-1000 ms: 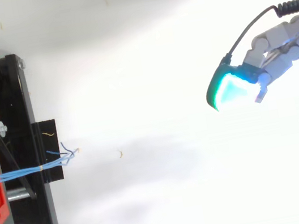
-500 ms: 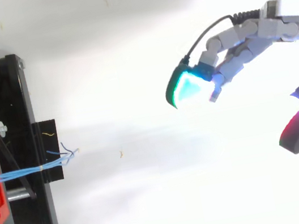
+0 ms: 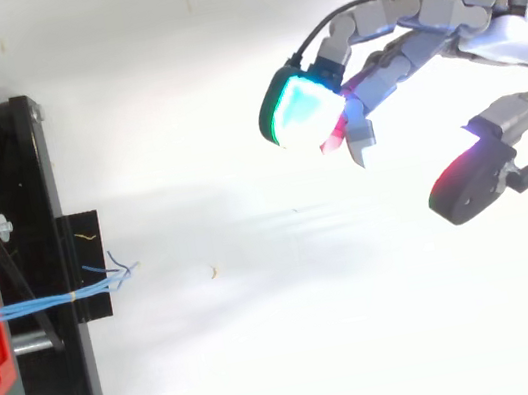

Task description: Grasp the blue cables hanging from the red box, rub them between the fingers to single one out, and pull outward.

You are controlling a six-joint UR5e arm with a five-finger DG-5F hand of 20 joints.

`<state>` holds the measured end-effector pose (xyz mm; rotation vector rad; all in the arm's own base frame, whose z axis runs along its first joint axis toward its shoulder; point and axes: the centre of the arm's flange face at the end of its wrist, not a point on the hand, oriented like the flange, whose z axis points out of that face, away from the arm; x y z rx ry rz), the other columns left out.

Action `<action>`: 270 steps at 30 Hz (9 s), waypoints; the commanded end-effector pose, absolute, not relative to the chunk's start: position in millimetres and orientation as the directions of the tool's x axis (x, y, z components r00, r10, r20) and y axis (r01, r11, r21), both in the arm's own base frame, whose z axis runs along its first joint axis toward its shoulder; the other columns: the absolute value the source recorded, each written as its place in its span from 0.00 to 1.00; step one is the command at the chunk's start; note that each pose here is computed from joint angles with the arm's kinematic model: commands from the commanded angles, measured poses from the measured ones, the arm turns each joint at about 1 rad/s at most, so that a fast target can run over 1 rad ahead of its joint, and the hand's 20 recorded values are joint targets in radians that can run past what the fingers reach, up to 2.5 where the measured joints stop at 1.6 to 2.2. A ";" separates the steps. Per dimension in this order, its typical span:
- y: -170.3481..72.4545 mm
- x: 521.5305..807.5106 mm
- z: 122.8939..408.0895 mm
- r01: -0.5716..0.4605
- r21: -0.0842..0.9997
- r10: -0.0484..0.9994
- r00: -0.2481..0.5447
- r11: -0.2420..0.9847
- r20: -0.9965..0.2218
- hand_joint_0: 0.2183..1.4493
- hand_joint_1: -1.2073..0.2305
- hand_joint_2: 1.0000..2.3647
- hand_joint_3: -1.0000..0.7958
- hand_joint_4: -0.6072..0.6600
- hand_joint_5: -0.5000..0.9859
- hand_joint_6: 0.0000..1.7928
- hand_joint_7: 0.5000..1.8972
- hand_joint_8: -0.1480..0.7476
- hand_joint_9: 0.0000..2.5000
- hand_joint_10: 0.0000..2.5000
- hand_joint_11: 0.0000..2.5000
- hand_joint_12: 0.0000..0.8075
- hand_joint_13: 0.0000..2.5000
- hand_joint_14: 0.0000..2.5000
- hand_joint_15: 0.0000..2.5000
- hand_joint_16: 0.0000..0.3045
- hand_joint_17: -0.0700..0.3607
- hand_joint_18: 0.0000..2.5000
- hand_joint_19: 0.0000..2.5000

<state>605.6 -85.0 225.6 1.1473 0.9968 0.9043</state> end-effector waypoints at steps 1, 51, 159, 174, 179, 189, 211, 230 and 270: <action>-81.3 607.6 220.7 -0.055 0.981 0.931 0.328 0.186 -0.158 0.21 0.33 0.00 0.28 0.70 0.21 0.28 0.28 0.49 0.33 0.00 0.42 0.51 0.31 0.01 0.25 0.19 0.47 0.26 0.28; -43.2 754.8 132.5 -0.043 0.999 0.978 0.211 0.016 -0.006 0.21 0.35 0.00 0.28 0.71 0.22 0.28 0.20 0.47 0.22 0.00 0.13 0.48 0.19 0.00 0.13 0.18 0.45 0.18 0.25; -39.8 795.9 130.6 -0.199 0.979 0.999 0.025 -0.037 0.043 0.28 0.36 0.00 0.30 0.76 0.26 0.28 0.34 0.46 0.28 0.00 0.18 0.46 0.24 0.01 0.17 0.16 0.42 0.22 0.28; -42.2 797.1 108.3 -0.205 0.978 0.999 0.033 -0.024 0.031 0.28 0.37 0.00 0.30 0.74 0.25 0.28 0.25 0.45 0.27 0.00 0.15 0.45 0.24 0.00 0.16 0.16 0.42 0.22 0.28; -45.8 797.8 104.3 -0.214 0.976 0.999 0.037 -0.025 0.034 0.27 0.37 0.00 0.30 0.74 0.24 0.28 0.24 0.45 0.27 0.00 0.13 0.45 0.26 0.00 0.16 0.16 0.42 0.23 0.27; -49.6 797.6 104.4 -0.216 0.976 0.998 0.043 -0.025 0.035 0.27 0.38 0.00 0.30 0.71 0.23 0.28 0.21 0.45 0.26 0.00 0.12 0.48 0.29 0.00 0.15 0.17 0.43 0.25 0.27; -50.5 799.2 89.2 -0.234 0.972 0.998 0.039 -0.037 0.048 0.27 0.40 0.00 0.30 0.73 0.23 0.28 0.23 0.48 0.37 0.01 0.31 0.48 0.38 0.01 0.24 0.16 0.42 0.27 0.28; -47.9 800.3 98.0 -0.244 0.968 0.997 0.030 -0.065 0.074 0.27 0.41 0.00 0.29 0.74 0.23 0.28 0.25 0.47 0.41 0.01 0.38 0.49 0.43 0.01 0.32 0.16 0.42 0.28 0.29; -58.1 787.8 169.0 -0.152 0.988 0.999 0.022 -0.022 0.026 0.27 0.38 0.00 0.28 0.75 0.24 0.28 0.27 0.47 0.47 0.00 0.55 0.43 0.54 0.01 0.49 0.17 0.43 0.32 0.32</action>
